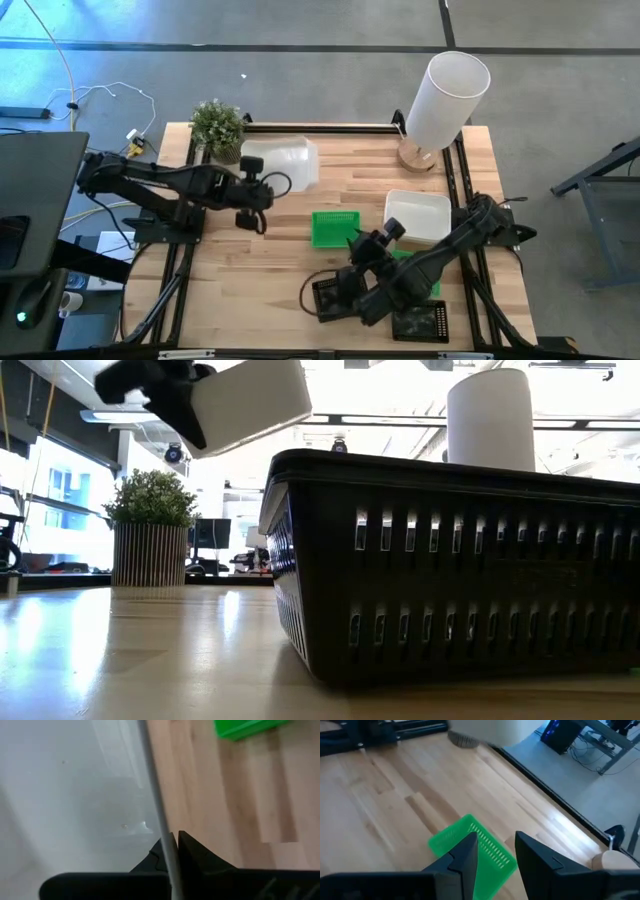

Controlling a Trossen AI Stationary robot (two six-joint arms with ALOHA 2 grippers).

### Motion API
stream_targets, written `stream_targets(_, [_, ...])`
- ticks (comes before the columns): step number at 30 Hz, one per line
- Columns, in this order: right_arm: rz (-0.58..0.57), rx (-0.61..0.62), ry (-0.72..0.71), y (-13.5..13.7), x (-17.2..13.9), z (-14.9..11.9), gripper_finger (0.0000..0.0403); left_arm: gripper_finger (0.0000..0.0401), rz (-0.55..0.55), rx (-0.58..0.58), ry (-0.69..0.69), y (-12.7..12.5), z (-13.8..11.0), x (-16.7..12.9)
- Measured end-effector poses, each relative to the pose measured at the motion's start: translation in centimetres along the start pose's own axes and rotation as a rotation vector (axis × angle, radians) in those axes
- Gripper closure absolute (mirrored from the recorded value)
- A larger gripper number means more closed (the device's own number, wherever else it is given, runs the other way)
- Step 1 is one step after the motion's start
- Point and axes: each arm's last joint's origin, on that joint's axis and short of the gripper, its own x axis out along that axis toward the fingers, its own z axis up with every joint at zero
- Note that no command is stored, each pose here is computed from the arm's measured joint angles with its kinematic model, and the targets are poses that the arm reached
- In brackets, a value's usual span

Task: Stack baskets by color
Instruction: Stack the top white bin on the white bins

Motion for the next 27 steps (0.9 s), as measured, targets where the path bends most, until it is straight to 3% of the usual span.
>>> stream_targets(5, [-0.028,0.018,0.004,-1.1,1.1,1.3,0.0286,0.0401,-0.038,0.010,-0.041,-1.6,0.3,-0.9])
stream_targets(15, [-0.085,-0.010,0.050,-2.1,4.0,2.9,0.0282,0.0401,-0.039,-0.099,-0.028,-3.9,0.1,-2.1])
stream_targets(27, [-0.073,0.001,0.100,-2.8,7.0,4.7,0.0213,0.0401,0.027,-0.145,-0.002,-4.7,0.1,-2.0])
